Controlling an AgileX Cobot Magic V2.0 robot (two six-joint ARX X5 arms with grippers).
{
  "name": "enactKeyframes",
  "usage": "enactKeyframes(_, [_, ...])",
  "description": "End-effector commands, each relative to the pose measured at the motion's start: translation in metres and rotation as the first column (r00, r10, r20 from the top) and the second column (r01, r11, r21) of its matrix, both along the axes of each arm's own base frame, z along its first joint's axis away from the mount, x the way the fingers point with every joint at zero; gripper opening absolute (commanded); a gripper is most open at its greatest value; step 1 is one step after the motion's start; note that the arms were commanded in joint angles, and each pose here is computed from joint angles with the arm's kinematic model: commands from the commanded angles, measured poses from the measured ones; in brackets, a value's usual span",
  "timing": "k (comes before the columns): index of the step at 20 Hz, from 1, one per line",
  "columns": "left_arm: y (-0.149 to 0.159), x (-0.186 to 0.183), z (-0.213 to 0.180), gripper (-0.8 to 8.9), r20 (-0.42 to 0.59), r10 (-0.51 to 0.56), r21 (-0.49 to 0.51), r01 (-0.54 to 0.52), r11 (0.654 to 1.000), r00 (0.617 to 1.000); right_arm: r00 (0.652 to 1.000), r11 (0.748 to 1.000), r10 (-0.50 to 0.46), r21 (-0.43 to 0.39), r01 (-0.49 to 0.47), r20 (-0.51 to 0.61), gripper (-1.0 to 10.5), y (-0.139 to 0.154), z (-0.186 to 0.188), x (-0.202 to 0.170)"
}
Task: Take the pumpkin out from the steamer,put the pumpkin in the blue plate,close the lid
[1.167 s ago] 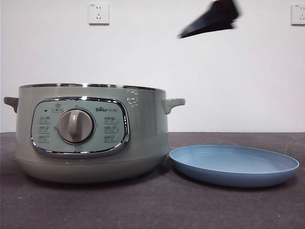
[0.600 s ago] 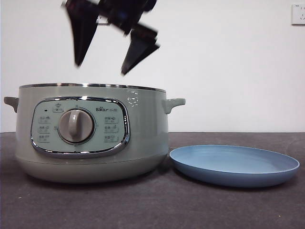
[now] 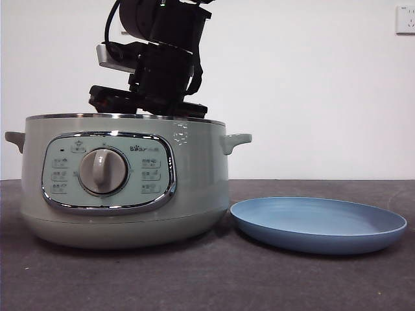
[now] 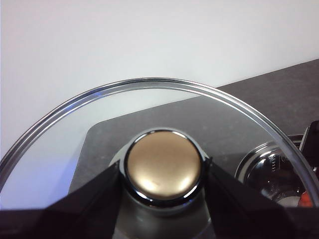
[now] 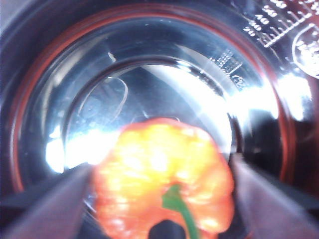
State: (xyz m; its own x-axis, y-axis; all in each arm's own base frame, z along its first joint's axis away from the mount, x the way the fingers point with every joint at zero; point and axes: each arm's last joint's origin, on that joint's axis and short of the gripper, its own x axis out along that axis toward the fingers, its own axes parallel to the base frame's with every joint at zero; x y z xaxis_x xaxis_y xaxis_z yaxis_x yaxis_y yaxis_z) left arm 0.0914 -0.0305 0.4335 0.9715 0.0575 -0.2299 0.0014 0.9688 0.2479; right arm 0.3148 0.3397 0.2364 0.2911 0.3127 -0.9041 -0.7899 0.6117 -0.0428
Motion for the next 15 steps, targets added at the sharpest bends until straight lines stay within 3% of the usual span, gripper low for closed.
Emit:
enactKeyframes(1, [0.002,-0.004,0.007,-0.09,0.055,0.005,-0.013,-0.004,1.000,0.998,1.000,1.000,0.006,-0.008,-0.006,-0.007,-0.1,0.002,-0.004,0.000])
enactKeyframes(6, [0.000,-0.003,0.007,-0.09,0.052,-0.040,-0.024,0.041,0.999,0.998,0.999,0.999,-0.005,0.049,0.003,0.040,-0.1,-0.024,0.065,-0.027])
enactKeyframes(9, [-0.005,0.003,0.008,-0.09,0.059,-0.104,-0.041,0.107,0.993,0.993,0.998,0.997,-0.048,0.058,0.045,0.049,-0.1,-0.071,0.122,-0.052])
enactKeyframes(11, [-0.010,0.011,0.007,-0.09,0.041,-0.149,-0.045,0.151,0.988,0.988,0.990,0.989,-0.133,0.070,0.130,0.046,-0.1,-0.109,0.152,-0.064])
enactKeyframes(13, [-0.015,0.017,0.006,-0.09,0.028,-0.183,-0.050,0.184,0.982,0.983,0.958,0.961,-0.275,0.015,0.275,0.074,-0.1,-0.138,0.164,-0.069])
enactKeyframes(15, [-0.018,0.022,0.005,-0.09,0.017,-0.208,-0.053,0.209,0.977,0.978,0.890,0.895,-0.434,-0.042,0.443,0.137,-0.1,-0.160,0.166,-0.070])
